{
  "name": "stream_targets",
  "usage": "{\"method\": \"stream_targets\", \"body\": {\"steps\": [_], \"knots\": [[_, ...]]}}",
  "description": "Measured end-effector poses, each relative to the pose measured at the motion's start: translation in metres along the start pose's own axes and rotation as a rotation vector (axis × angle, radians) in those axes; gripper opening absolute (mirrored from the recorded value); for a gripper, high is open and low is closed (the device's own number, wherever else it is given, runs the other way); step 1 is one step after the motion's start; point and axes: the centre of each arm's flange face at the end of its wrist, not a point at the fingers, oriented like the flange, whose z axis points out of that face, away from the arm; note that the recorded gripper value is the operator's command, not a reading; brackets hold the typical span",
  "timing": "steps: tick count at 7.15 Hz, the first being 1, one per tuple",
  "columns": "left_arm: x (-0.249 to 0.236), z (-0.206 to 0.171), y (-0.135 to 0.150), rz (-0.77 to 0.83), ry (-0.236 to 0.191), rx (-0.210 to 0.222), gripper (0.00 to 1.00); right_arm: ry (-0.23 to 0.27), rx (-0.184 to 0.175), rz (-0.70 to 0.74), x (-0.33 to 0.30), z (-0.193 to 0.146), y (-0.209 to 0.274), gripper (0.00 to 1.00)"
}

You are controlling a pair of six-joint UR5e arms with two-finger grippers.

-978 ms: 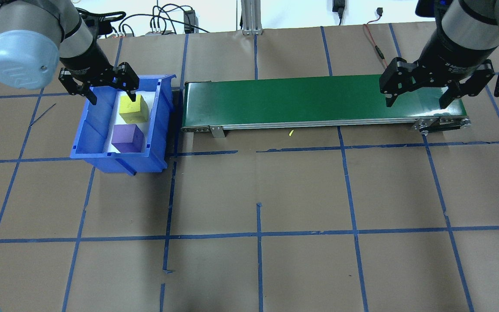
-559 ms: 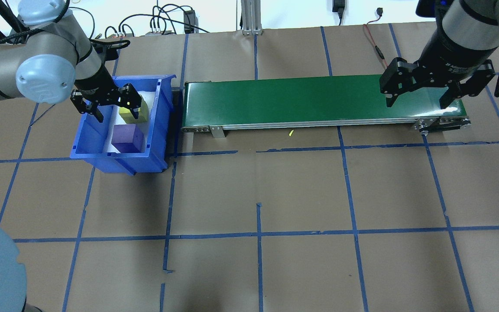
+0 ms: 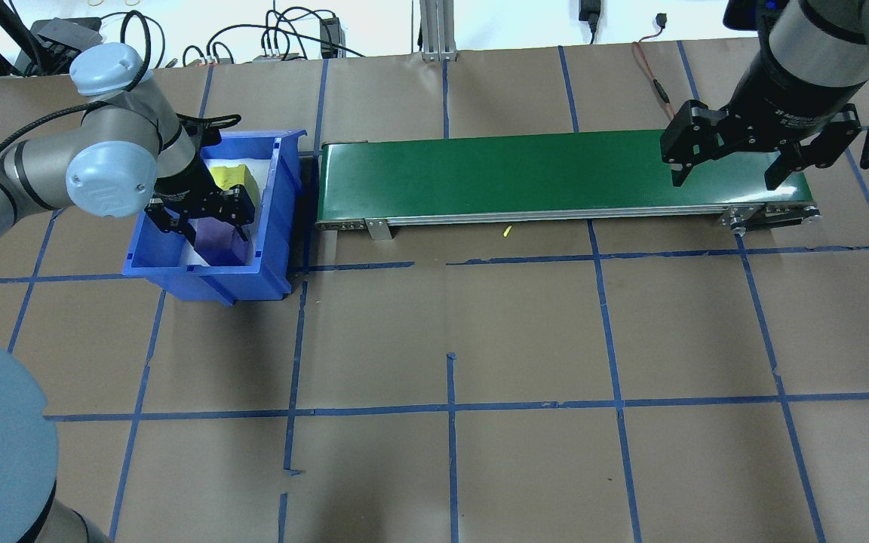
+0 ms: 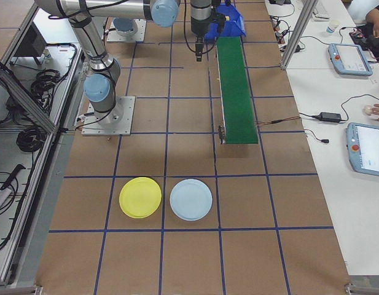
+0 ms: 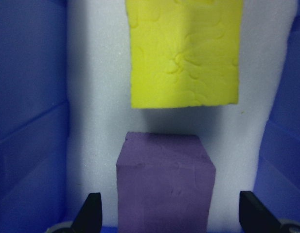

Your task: Move block left to right into plate

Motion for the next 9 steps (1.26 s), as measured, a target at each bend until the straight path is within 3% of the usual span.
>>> {"method": "stream_targets", "body": {"steps": [3,6,9], "knots": [[0.000,-0.015,-0.001,0.021,-0.003,0.021,0.18,0.000,-0.001,0.000,0.000,0.000,0.000,1.00],[0.015,-0.108,0.006,0.011,0.004,0.086,0.19,0.000,0.000,0.000,0.000,0.000,0.000,1.00],[0.095,-0.155,0.018,0.078,0.034,0.144,0.19,0.000,-0.001,0.000,0.000,0.000,0.000,1.00]]}}
